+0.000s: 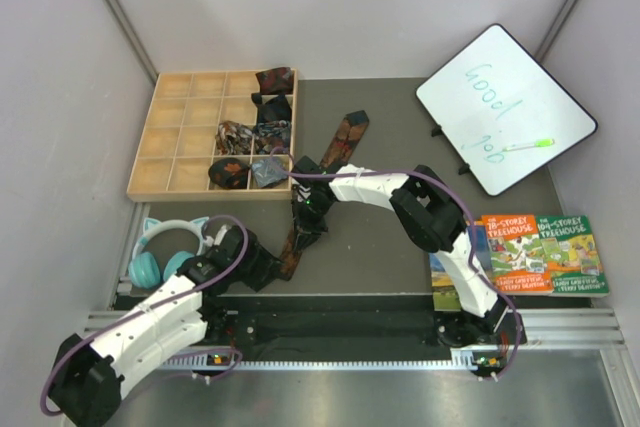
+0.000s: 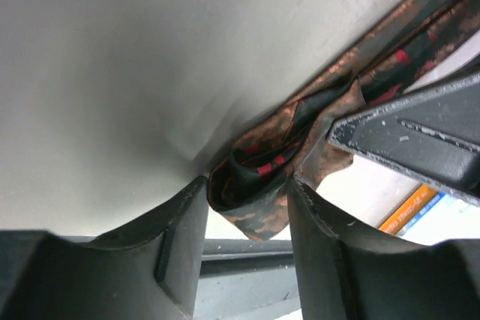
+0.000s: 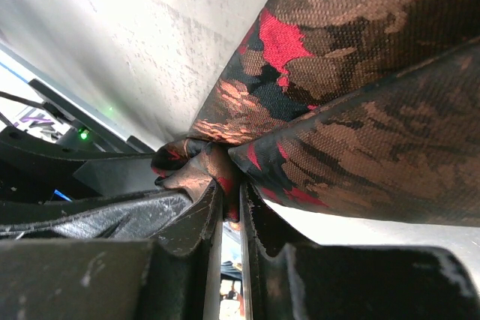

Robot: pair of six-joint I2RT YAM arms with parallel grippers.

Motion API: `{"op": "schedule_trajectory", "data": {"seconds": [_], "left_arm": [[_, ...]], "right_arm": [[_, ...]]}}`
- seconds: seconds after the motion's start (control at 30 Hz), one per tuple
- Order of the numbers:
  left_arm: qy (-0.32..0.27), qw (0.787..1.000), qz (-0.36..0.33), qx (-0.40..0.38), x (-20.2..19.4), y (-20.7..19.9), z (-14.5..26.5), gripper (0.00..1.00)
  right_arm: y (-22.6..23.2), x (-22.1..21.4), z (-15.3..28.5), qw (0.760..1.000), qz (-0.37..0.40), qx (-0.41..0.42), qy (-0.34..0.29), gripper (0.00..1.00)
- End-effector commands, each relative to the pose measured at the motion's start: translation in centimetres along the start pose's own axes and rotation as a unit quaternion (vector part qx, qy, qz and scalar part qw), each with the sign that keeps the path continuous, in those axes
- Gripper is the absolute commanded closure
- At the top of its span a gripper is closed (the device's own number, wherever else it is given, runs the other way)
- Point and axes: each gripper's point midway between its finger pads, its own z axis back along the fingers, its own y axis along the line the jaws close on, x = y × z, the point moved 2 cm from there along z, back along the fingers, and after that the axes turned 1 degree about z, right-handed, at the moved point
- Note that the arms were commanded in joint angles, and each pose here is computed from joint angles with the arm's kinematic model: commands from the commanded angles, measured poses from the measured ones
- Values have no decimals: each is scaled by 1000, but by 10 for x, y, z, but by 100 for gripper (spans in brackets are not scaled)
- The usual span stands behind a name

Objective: Roll the ties
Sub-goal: Roll the tie at the center of the board.

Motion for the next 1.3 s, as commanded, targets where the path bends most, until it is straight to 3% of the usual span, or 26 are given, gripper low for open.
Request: {"op": "schedule_trajectory", "data": {"seconds": [0.0, 0.23, 0.27, 0.53, 0.63, 0.67, 0.77, 0.87, 1.07, 1.27], "left_arm": [[-41, 999, 5, 34, 12, 16, -8, 51], [-53, 998, 7, 35, 15, 22, -14, 59], [-55, 998, 6, 33, 15, 22, -15, 67], [-64, 997, -37, 37, 20, 12, -15, 91], [-55, 996, -54, 41, 18, 9, -12, 95], [-53, 996, -57, 41, 18, 9, -11, 97], [-45, 996, -65, 36, 16, 4, -2, 100], [-40, 996, -73, 30, 15, -1, 9, 100], [-21, 996, -84, 28, 9, 1, 26, 100], [13, 994, -95, 47, 0, 5, 39, 100]], "right_arm": [[-21, 9, -16, 999, 4, -34, -10, 100], [-26, 7, -19, 999, 3, -37, -5, 100], [-25, 7, -19, 999, 5, -35, -5, 100], [-25, 6, -18, 999, 5, -33, -1, 100], [-17, 8, -9, 1000, 13, -23, -7, 84], [-14, 9, -4, 1000, 14, -23, -9, 72], [-6, 17, 15, 999, 24, -19, -28, 61], [-2, 21, 36, 998, 29, -19, -42, 57], [9, 12, 64, 997, 41, -10, -69, 57], [44, -3, 81, 992, 69, 45, -97, 70]]}}
